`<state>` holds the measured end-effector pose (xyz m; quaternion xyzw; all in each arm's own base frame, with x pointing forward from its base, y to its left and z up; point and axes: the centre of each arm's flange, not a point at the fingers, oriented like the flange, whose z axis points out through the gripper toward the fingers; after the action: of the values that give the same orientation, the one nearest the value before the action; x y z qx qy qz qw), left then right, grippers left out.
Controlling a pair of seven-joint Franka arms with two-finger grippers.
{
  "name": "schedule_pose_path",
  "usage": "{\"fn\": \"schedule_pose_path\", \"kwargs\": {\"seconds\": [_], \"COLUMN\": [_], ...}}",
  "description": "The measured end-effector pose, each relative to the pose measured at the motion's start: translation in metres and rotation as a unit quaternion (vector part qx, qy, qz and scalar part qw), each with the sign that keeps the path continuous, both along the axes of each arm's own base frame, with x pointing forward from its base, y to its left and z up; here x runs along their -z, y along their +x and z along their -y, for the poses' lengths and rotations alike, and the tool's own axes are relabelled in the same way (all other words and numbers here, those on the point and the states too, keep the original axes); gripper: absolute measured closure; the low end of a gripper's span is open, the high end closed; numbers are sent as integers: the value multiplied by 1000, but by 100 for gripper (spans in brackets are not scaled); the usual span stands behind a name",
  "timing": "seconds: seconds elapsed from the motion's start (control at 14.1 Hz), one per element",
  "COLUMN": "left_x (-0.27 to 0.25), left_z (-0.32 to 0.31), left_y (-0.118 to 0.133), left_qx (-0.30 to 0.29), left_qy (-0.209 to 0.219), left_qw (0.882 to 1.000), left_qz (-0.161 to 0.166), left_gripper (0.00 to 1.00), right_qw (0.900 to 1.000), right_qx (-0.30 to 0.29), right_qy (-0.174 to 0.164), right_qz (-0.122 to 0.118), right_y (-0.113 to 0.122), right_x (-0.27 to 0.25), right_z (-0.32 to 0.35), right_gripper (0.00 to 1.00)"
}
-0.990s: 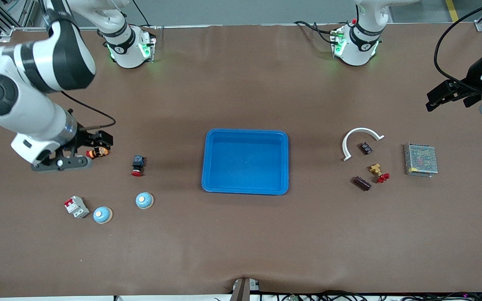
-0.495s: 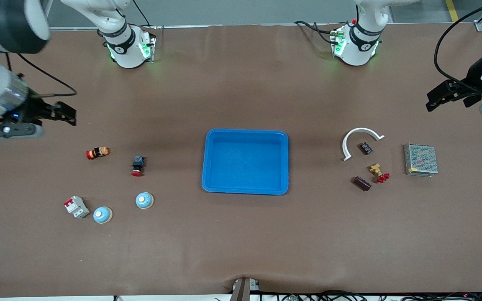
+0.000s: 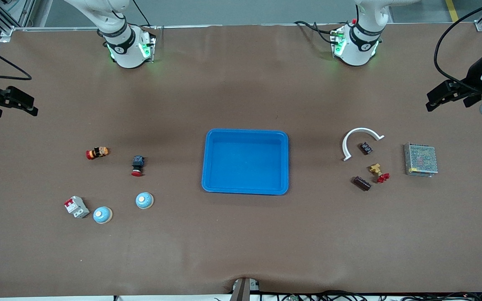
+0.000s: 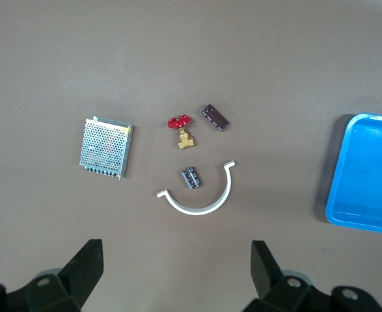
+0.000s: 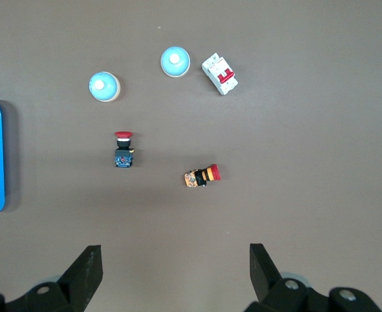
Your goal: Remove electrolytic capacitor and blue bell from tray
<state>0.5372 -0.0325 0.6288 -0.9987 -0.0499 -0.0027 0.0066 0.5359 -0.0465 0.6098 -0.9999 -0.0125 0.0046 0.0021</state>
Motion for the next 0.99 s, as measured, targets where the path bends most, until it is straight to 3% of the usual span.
{"fn": "schedule_pose_path", "kwargs": {"seconds": [0.99], "left_x": [0], "left_z": [0], "left_y": [0], "left_qx": [0], "left_qy": [0], "left_qw": [1000], "left_qz": [0], "left_gripper": [0], "right_qw": [1000], "right_qx": [17], "right_qy": [6], "right_qz": [13], "right_y": [28], "right_x": [0], "right_z": [-17], "right_gripper": [0]}}
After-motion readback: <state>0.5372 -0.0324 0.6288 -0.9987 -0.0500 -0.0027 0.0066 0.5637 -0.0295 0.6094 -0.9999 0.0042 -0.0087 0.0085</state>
